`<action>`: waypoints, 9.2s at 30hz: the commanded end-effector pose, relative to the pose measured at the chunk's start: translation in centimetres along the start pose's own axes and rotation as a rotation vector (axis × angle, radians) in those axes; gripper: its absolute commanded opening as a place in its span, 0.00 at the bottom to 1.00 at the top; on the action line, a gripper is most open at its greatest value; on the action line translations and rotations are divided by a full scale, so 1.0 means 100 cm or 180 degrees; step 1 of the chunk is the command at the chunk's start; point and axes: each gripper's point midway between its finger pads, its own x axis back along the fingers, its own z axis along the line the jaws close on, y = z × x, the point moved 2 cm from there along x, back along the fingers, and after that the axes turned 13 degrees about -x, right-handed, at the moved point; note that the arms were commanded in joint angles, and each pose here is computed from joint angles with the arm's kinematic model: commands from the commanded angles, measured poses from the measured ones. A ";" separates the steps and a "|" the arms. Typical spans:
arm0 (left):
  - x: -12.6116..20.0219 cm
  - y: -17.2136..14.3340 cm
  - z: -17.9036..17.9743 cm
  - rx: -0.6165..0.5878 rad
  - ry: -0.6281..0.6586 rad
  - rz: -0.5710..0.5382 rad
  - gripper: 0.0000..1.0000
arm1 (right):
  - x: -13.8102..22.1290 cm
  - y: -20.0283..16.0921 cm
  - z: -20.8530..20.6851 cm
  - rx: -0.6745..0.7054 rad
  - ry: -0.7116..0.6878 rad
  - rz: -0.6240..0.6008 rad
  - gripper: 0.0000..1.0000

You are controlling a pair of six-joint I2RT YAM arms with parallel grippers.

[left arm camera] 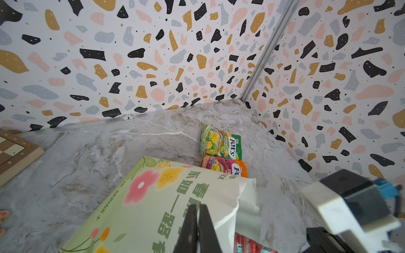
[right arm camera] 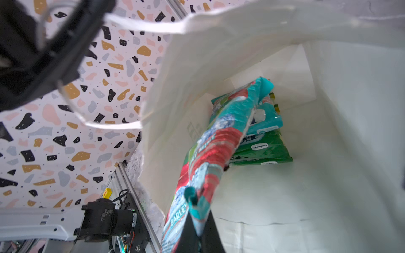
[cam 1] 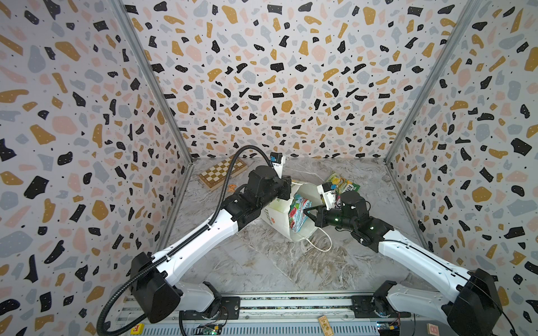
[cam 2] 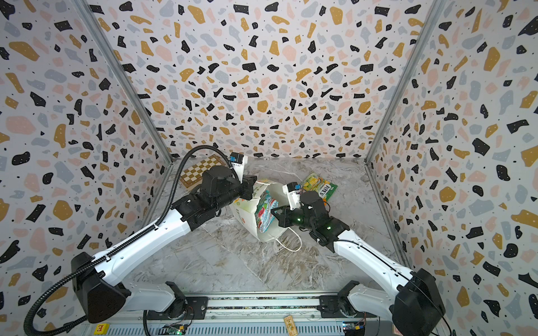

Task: Take the snacks out of the paper bag
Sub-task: Pick up the snack from the paper bag, then place the snack at the center of the table, then pick up the snack from the paper bag.

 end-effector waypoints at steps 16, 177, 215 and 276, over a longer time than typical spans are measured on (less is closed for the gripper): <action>0.010 0.013 0.005 0.0082 0.0106 -0.0182 0.00 | 0.121 0.046 0.067 0.0981 -0.0025 -0.0947 0.00; 0.021 0.018 -0.018 0.0025 -0.0410 -0.0364 0.00 | -0.126 0.008 -0.050 -0.0662 -0.0337 -0.0074 0.40; 0.020 0.018 -0.023 0.0018 -0.0520 -0.0359 0.00 | -0.169 0.018 -0.083 -0.1327 -0.0470 -0.0137 0.52; 0.013 0.005 0.015 0.0164 0.0266 -0.0307 0.00 | 0.014 0.040 0.063 0.0807 0.0224 -0.0230 0.00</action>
